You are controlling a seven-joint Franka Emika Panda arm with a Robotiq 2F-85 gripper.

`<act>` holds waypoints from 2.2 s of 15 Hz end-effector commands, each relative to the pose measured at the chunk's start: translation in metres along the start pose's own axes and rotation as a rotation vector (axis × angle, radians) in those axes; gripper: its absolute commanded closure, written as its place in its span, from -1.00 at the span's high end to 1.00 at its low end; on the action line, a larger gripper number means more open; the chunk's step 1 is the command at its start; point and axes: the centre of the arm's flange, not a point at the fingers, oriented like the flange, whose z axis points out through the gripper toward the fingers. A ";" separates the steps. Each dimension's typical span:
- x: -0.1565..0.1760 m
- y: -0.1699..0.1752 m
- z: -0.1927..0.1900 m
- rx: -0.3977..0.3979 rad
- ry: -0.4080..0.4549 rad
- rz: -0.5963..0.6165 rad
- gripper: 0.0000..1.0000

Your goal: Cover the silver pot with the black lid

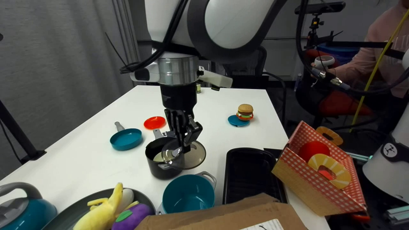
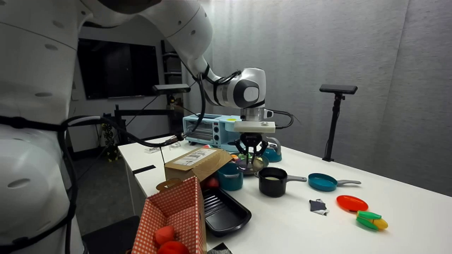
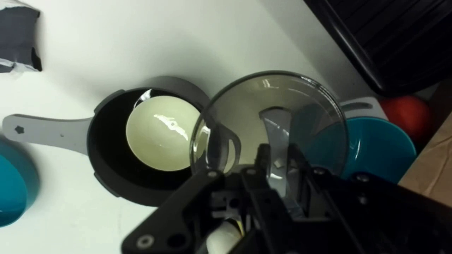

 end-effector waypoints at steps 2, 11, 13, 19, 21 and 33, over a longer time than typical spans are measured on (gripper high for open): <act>0.029 0.012 0.005 -0.024 0.010 0.040 -0.92; 0.031 0.059 -0.003 -0.050 0.040 0.103 -0.92; 0.028 0.068 0.001 -0.058 0.038 0.118 -0.92; 0.024 0.087 0.016 -0.072 0.014 0.130 -0.92; 0.026 0.088 0.021 -0.073 0.005 0.128 -0.92; 0.028 0.071 0.039 -0.102 0.000 0.159 0.57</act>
